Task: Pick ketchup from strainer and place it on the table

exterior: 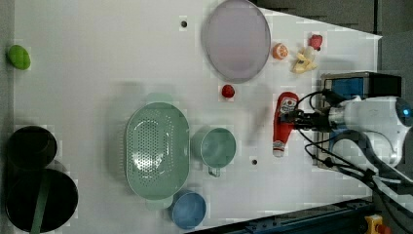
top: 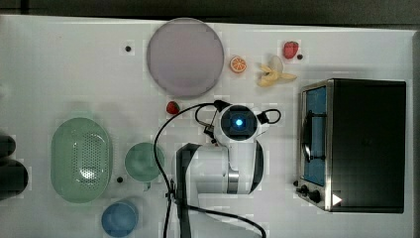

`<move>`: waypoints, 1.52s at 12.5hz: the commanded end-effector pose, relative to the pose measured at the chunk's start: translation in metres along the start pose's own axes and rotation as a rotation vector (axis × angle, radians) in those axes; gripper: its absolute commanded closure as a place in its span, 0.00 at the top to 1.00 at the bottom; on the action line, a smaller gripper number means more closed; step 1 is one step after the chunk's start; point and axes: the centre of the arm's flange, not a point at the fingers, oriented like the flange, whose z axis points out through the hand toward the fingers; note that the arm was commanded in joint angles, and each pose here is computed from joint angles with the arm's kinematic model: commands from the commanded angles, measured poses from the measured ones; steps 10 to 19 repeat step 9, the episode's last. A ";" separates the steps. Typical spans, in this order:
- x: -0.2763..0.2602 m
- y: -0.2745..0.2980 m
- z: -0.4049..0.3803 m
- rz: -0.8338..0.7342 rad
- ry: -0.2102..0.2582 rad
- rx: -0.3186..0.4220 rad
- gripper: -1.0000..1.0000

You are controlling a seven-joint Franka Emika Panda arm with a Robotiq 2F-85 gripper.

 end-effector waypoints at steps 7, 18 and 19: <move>0.035 -0.009 -0.145 0.174 0.132 0.015 1.00; 0.039 -0.009 -0.202 0.308 0.093 -0.009 1.00; 0.039 -0.009 -0.202 0.308 0.093 -0.009 1.00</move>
